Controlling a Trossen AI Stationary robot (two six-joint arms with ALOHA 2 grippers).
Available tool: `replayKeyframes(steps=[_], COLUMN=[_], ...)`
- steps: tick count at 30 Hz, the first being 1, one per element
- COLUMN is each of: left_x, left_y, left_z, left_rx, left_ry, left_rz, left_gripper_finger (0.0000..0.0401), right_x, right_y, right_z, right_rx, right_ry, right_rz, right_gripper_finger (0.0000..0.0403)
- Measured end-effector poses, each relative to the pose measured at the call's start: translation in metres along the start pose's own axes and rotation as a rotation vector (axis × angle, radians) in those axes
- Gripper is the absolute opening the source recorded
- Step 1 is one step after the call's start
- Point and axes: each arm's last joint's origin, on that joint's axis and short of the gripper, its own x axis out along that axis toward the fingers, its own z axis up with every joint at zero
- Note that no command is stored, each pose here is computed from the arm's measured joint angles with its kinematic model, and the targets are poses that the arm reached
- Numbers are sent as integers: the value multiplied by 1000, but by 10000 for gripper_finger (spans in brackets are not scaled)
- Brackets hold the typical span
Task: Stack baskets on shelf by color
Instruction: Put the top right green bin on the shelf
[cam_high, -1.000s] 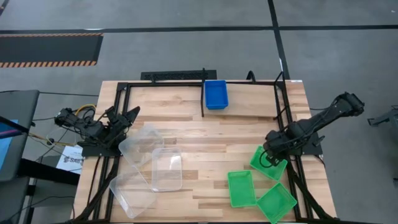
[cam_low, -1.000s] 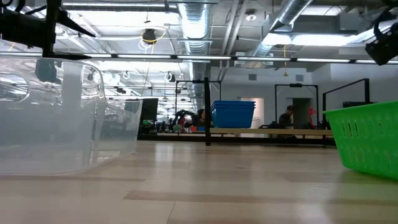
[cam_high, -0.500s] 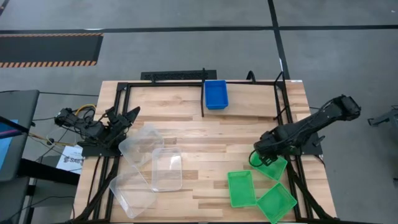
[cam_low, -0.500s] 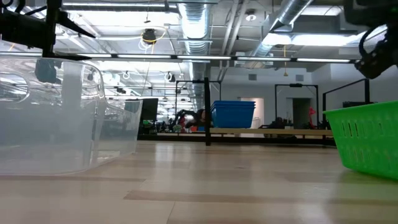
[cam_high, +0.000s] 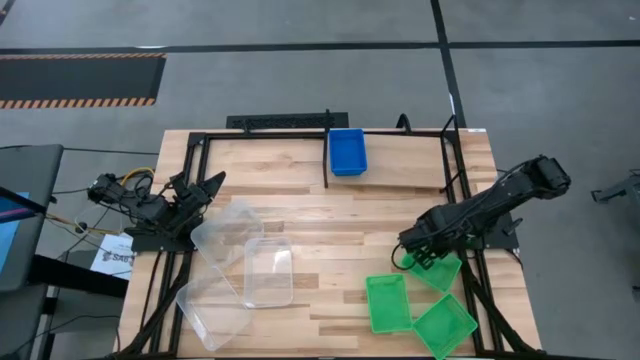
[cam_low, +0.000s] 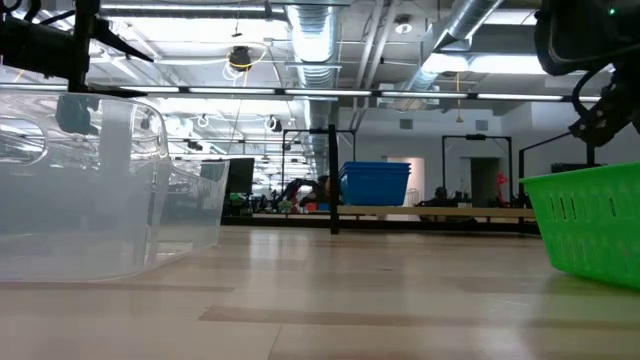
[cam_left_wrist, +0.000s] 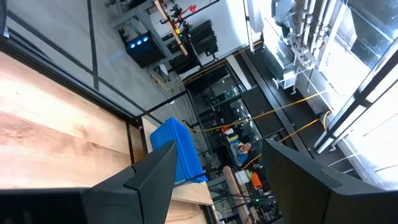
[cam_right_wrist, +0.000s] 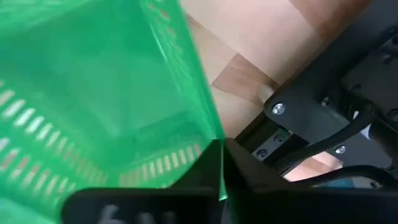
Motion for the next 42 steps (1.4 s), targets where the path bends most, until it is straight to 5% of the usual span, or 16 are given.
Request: replayKeyframes(steps=[16, 21, 33, 37, 42], left_x=[0, 0, 0, 0, 0], left_y=[-1, -1, -1, -1, 0], left_z=[-1, -1, -1, -1, 0], left_rx=[-1, 0, 0, -1, 0], left_ry=[24, 39, 34, 25, 17], left_rz=[-16, -26, -22, -17, -11], left_gripper_finger=[224, 224, 224, 224, 224], right_x=[-18, -22, -9, -3, 1], right_y=[-18, -18, 0, 4, 7], right_z=[6, 2, 11, 16, 19], right_rx=[48, -6, -64, -48, -37], right_ry=[-79, -110, -96, -71, -51], right_rz=[149, 215, 127, 74, 51], right_gripper_finger=[25, 73, 202, 197, 125])
